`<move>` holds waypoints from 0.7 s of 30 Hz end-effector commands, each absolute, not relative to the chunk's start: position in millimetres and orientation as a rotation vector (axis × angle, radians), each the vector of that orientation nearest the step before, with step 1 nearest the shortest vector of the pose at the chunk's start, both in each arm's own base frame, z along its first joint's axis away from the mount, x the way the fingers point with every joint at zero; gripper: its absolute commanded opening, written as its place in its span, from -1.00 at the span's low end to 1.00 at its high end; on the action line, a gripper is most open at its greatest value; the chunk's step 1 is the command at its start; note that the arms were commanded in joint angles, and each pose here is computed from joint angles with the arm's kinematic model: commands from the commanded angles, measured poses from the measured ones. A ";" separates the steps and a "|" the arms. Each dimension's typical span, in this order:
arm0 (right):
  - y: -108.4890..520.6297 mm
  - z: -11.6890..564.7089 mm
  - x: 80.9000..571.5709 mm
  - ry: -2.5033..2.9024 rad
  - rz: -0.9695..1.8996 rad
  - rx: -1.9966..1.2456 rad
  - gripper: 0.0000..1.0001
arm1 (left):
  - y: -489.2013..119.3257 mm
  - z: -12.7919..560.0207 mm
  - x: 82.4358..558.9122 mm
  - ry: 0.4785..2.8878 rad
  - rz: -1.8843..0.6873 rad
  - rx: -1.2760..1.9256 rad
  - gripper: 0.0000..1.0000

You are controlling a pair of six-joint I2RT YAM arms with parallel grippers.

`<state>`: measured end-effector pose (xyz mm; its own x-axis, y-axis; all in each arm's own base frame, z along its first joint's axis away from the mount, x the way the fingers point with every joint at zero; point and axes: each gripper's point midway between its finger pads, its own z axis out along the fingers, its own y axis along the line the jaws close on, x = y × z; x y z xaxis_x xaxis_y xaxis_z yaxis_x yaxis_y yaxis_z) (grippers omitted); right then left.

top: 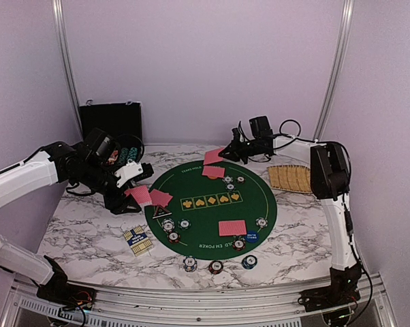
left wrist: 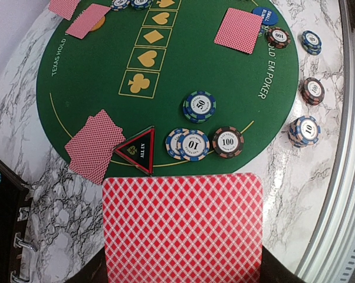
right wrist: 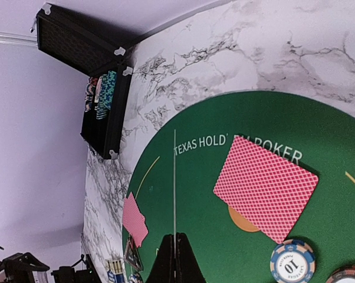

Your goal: Distribute texas hold em gaming equipment

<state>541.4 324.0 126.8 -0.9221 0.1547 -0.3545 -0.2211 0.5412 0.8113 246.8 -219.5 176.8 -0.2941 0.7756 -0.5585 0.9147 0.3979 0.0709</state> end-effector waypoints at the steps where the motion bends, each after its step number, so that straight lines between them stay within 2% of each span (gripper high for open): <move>1: 319.5 121.2 558.2 2.389 1.284 -0.042 -1.00 | -220.5 186.5 248.4 2.117 -0.369 1.415 -1.00; 17: 303.1 87.2 565.7 2.452 1.176 0.023 -0.99 | -220.5 185.7 246.7 2.121 -0.379 1.411 -1.00; 21: 296.1 79.1 565.6 2.481 1.126 0.035 -0.94 | -221.1 186.4 246.7 2.120 -0.383 1.411 -1.00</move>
